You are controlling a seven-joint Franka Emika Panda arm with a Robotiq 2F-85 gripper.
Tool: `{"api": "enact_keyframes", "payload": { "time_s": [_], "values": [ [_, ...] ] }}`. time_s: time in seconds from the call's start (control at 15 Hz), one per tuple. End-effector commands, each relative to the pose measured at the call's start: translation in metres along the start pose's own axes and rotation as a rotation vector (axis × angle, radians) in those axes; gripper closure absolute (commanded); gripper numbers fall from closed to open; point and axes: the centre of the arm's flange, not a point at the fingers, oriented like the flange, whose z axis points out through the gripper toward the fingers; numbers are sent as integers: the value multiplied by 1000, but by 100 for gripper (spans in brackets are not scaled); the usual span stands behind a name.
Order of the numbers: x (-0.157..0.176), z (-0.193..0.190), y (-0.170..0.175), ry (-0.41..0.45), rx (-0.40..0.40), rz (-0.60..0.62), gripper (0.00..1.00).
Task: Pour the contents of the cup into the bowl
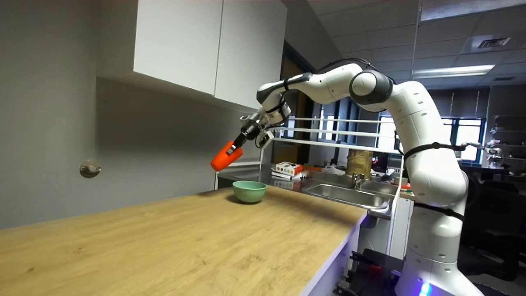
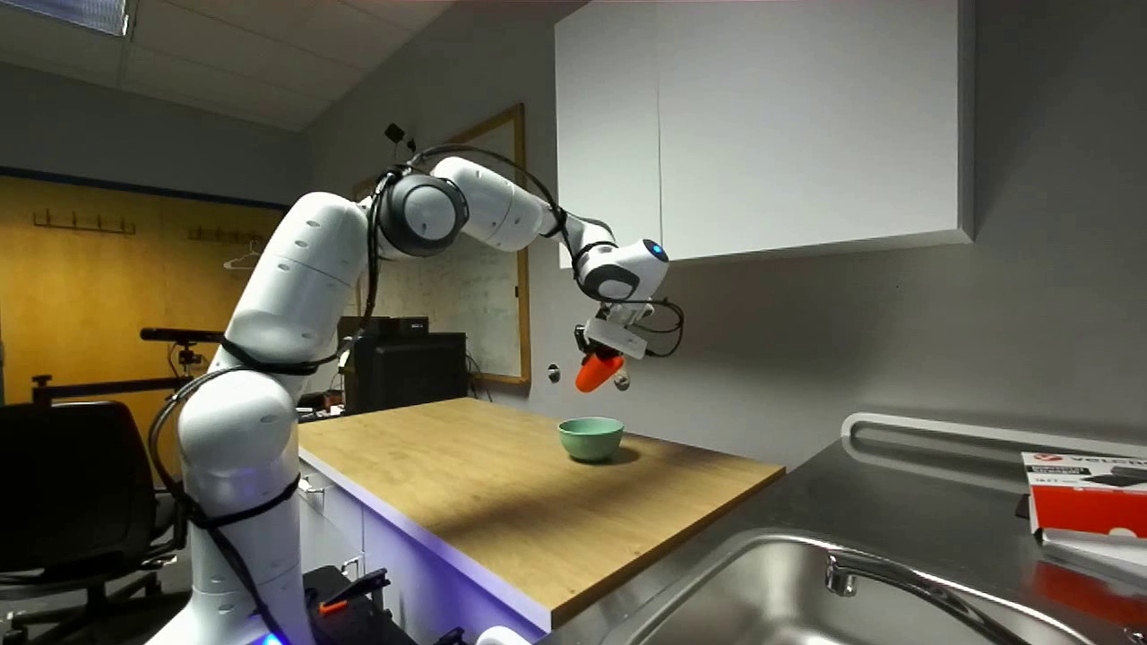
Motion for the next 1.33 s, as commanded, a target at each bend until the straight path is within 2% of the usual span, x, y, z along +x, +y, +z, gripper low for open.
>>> {"api": "enact_keyframes", "payload": {
  "time_s": [0.0, 0.33, 0.6, 0.8, 1.27],
  "values": [
    [-18, -5, 10, 83, 70, 20, 99],
    [-53, 2, 27, 184, 193, 77, 99],
    [-78, 11, 24, 228, 280, 133, 99],
    [-86, 20, 16, 251, 344, 168, 99],
    [-98, 38, 20, 321, 571, 243, 99]
  ]
}}
